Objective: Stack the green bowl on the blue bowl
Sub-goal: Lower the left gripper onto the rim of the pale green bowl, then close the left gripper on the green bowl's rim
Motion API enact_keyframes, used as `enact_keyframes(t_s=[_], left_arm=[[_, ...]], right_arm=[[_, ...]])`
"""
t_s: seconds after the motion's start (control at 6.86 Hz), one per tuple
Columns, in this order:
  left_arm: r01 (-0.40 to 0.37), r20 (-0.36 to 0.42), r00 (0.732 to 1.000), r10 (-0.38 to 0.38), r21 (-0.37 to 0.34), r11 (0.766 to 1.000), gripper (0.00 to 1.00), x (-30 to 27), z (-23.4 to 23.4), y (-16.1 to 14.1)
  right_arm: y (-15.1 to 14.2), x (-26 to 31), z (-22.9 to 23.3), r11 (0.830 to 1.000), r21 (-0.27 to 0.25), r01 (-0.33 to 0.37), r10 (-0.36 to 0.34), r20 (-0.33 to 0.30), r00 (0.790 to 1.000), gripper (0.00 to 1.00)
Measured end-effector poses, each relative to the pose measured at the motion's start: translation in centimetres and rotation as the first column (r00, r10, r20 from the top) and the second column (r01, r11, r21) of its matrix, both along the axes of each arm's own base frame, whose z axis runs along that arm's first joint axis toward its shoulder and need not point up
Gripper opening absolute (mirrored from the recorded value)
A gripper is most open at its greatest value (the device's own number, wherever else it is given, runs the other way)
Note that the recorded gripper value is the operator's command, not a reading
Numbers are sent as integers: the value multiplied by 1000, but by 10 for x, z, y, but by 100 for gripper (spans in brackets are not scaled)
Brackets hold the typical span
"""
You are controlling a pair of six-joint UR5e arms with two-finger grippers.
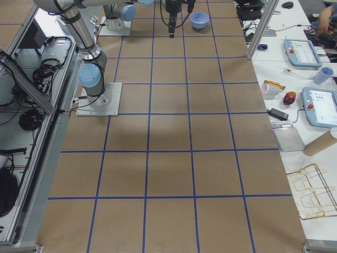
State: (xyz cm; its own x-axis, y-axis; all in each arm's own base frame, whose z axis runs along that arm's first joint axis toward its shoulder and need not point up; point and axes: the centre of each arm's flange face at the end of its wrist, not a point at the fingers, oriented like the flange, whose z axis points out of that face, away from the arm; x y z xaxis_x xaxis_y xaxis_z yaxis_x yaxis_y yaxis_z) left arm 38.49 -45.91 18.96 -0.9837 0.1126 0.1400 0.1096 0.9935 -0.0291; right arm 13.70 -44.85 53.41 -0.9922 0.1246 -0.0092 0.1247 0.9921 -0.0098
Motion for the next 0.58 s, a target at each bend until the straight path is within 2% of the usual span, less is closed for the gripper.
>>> enact_keyframes(t_s=[0.58], left_arm=[[-2,-6,1000,2,5,1000,0,0,0,1]], right_arm=[[0,0,-1,1000,1,0,0,0,1000,100]])
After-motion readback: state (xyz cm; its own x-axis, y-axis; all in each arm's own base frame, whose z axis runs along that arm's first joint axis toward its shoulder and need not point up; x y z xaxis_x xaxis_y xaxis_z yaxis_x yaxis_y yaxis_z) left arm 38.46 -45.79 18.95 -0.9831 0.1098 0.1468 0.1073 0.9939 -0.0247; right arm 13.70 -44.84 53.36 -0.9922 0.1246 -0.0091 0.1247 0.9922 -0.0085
